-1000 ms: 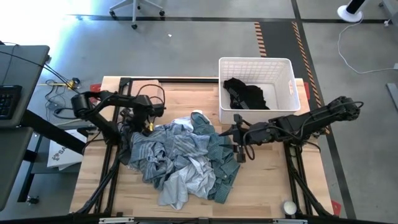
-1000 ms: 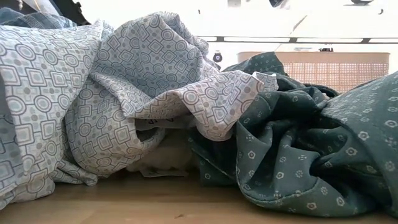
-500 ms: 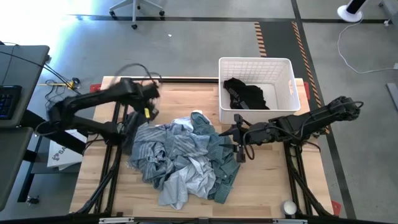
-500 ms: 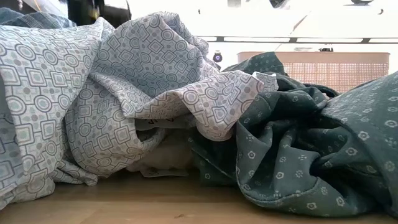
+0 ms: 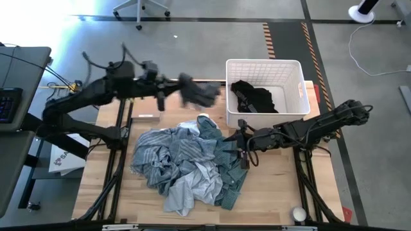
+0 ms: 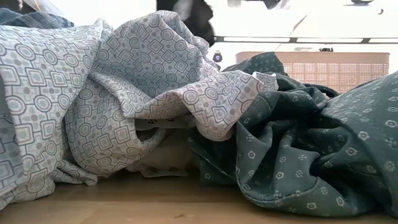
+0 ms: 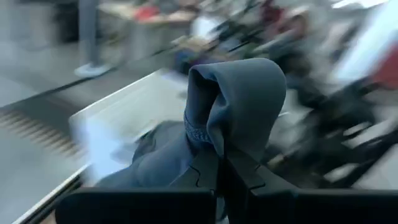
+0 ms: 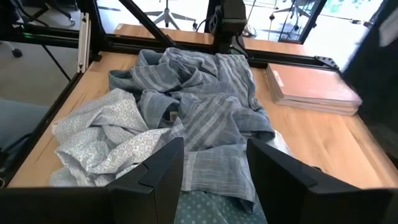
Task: Sort clothes
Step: Put the gray short into the white laundry bin
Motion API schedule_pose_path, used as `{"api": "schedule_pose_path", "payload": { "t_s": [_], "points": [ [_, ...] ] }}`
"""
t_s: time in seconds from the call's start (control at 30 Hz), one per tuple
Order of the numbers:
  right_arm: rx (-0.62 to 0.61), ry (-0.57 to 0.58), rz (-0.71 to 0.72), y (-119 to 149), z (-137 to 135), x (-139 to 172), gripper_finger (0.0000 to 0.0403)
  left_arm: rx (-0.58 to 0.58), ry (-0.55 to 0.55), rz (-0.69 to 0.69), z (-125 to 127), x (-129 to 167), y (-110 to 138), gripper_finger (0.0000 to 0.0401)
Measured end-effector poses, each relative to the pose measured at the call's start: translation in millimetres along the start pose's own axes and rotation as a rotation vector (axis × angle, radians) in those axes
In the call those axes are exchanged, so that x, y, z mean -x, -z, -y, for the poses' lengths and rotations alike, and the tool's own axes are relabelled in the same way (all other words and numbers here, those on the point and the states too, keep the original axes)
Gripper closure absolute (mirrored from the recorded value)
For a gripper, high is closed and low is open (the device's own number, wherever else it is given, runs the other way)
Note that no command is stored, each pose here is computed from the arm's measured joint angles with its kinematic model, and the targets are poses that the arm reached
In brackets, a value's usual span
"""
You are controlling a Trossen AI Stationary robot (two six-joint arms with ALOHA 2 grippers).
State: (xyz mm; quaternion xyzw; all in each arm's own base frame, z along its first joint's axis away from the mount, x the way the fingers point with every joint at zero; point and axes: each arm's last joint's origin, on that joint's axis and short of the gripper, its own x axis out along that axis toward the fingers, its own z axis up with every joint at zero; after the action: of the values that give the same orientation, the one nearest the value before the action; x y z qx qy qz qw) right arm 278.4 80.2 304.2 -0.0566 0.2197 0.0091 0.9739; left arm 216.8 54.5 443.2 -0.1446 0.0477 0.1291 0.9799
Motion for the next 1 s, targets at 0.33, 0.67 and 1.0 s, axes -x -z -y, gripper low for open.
{"api": "schedule_pose_path", "payload": {
  "t_s": [0.33,0.67,1.0],
  "points": [
    [0.000,0.000,-0.015,10.4,-9.7,-33.8,0.0229,-0.138,0.204,0.413,-2.3,-92.4,-48.5,0.0401],
    [-0.006,-0.020,-0.117,39.0,-29.3,-73.6,0.0229,-0.260,0.235,0.636,-15.4,-161.8,-115.6,0.0401],
    [0.010,-0.044,-0.156,50.1,-44.5,-80.9,0.0229,-0.138,0.201,0.507,-63.5,-250.3,-72.4,0.0401]
  ]
}}
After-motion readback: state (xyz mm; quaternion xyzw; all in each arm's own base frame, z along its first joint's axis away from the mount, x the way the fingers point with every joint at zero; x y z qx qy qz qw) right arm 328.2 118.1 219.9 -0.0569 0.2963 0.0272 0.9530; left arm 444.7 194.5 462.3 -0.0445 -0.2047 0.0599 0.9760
